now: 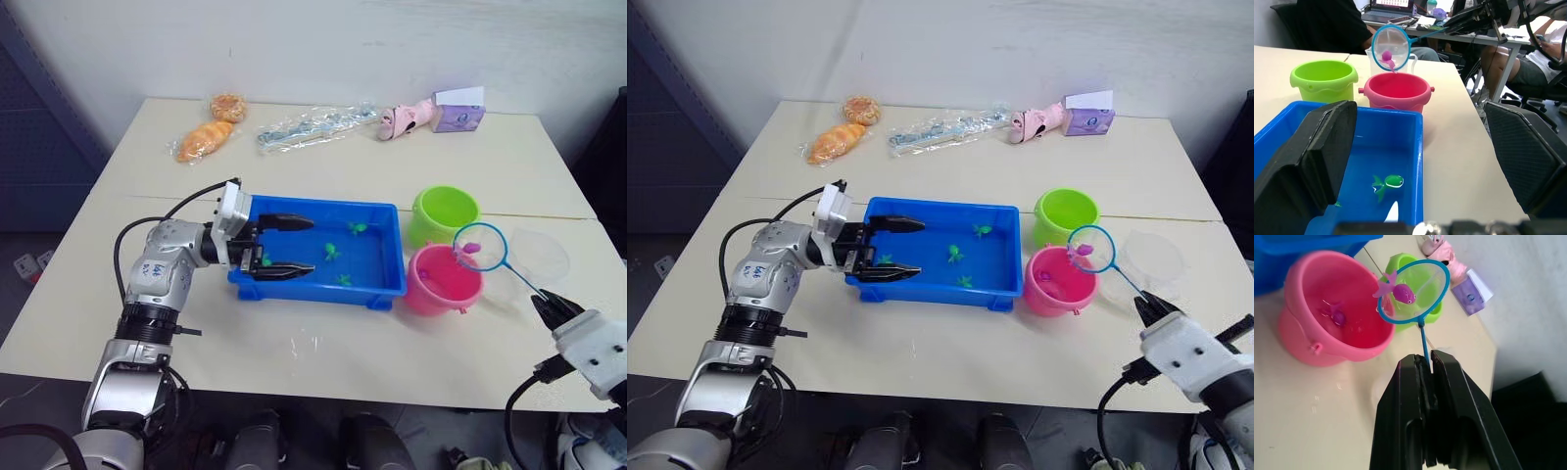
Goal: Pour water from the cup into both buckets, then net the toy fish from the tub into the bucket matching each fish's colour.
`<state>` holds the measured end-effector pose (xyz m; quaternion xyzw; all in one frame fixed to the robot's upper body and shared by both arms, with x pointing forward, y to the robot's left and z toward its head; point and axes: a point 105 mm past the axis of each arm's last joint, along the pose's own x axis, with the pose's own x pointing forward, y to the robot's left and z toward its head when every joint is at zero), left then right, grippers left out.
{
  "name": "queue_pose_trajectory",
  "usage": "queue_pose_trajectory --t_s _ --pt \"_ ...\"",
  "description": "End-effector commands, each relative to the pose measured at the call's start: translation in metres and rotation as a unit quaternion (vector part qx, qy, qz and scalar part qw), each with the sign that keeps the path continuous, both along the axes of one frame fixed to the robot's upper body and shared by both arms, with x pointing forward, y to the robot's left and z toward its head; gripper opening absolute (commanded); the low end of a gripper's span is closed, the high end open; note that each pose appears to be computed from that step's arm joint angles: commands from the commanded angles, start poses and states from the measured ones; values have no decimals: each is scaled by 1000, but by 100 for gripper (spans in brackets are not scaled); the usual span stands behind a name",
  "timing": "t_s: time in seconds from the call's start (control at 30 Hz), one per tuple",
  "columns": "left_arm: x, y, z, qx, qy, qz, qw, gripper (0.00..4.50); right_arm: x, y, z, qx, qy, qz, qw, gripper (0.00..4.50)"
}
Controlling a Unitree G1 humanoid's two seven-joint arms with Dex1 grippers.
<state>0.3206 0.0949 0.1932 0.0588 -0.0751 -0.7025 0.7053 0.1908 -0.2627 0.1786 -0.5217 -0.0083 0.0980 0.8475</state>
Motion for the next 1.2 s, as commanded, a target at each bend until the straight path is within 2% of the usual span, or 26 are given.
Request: queue_pose_trajectory --t_s 0.03,0.13,0.23,0.4,0.53,0.7,0.77,0.83,0.9,0.93,0.97,1.03,1.1,1.2 --pt "-6 -4 5 -8 -17 -10 1000 446 -3 2 6 -97 -54 20 994 0" --pt "-9 -7 1 -8 -13 -16 1000 446 -2 -1 2 -159 -77 18 984 0" --pt "-8 -10 3 -12 -15 -17 1000 446 -1 -6 -1 -173 -93 1 980 0" --pt "-7 -15 4 -12 -13 -27 999 446 0 -6 9 -237 -148 12 960 0" --pt "-7 -18 4 -14 -15 -29 999 446 0 -12 -1 -233 -134 10 963 0" --pt "-7 -16 4 -15 -15 -25 999 446 -4 0 -4 -236 -144 37 960 0" --pt "-7 -14 3 -15 -14 -21 1000 446 -4 0 -5 -211 -142 36 967 0" --pt "-6 -8 2 -12 -15 -10 1000 446 -2 2 0 -145 -141 34 979 0" --pt "-2 7 1 -8 -17 18 1000 446 6 22 7 10 -112 79 991 0" --pt "-1 12 1 -6 -18 26 999 446 8 29 9 53 -97 97 989 0" --pt "2 23 -1 -3 -19 47 999 446 15 40 15 138 -74 120 980 0" --pt "6 43 -2 -3 -17 87 996 446 24 65 19 242 -5 177 954 0" --pt "9 55 -2 -7 -16 112 994 446 28 80 20 273 38 209 938 0" --pt "9 85 -5 -9 -9 173 985 446 53 108 17 305 107 233 917 0"
